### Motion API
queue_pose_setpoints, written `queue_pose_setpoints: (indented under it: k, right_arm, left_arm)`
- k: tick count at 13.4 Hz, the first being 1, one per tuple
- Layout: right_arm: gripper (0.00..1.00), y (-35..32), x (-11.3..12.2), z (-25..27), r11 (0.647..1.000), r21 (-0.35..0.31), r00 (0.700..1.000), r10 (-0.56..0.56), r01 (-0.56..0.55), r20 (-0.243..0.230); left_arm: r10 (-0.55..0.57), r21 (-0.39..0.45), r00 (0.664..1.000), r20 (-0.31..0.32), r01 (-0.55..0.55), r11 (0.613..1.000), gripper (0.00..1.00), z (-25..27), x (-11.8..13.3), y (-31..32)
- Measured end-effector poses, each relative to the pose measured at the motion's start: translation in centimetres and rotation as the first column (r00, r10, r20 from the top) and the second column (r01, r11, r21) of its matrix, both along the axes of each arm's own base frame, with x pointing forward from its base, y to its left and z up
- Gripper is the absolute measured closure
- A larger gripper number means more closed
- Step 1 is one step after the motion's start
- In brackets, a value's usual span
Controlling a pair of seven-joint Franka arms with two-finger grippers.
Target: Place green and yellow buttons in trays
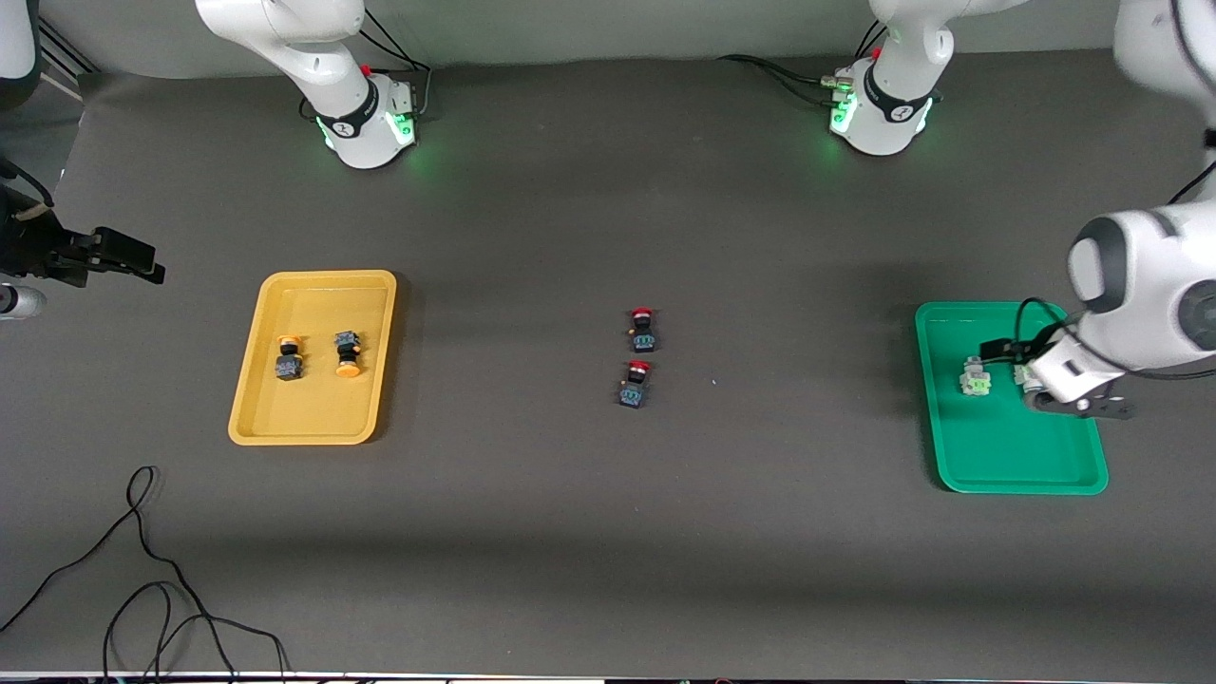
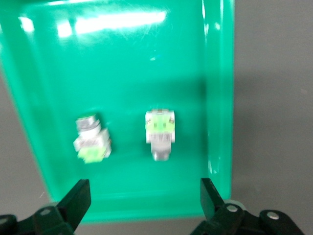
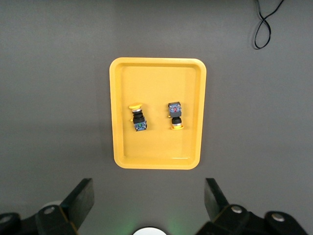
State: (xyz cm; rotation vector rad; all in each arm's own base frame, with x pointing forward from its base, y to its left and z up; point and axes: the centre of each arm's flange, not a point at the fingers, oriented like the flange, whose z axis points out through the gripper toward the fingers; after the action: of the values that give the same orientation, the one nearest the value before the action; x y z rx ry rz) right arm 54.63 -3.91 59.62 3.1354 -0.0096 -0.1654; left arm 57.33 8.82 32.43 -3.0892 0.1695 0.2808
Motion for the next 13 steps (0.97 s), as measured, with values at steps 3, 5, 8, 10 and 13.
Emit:
queue_pose_setpoints:
  k: [3, 5, 8, 10, 13]
  right_arm:
    - [0.0, 0.0, 0.0, 0.0, 1.0, 0.0, 1.0, -0.002, 0.002, 0.0]
    - [0.0, 0.0, 0.0, 0.1, 1.0, 0.0, 1.0, -0.004, 0.004, 0.001]
    - [0.0, 0.0, -0.1, 0.4, 1.0, -0.001, 1.0, -0.005, 0.005, 0.007]
    - [0.0, 0.0, -0.1, 0.5, 1.0, -0.001, 1.0, -0.007, 0.007, 0.01]
    - [0.0, 0.1, -0.1, 0.7, 0.999, -0.005, 0.999, -0.048, 0.048, 0.013]
  left_arm:
    - [0.016, 0.006, 1.0, -0.014, -0.016, 1.0, 0.0, 10.7, -0.6, 0.0]
    - [0.022, 0.007, 0.999, -0.027, -0.021, 1.0, 0.0, 16.5, -0.7, -0.2]
    - [0.024, 0.004, 1.0, -0.01, -0.024, 1.0, 0.0, 24.1, -0.7, -0.8]
    - [0.007, -0.011, 1.0, 0.02, -0.007, 1.0, 0.0, 27.2, -0.6, -2.1]
    - [-0.022, -0.023, 0.999, 0.033, 0.023, 0.999, 0.0, 28.2, -0.4, -3.9]
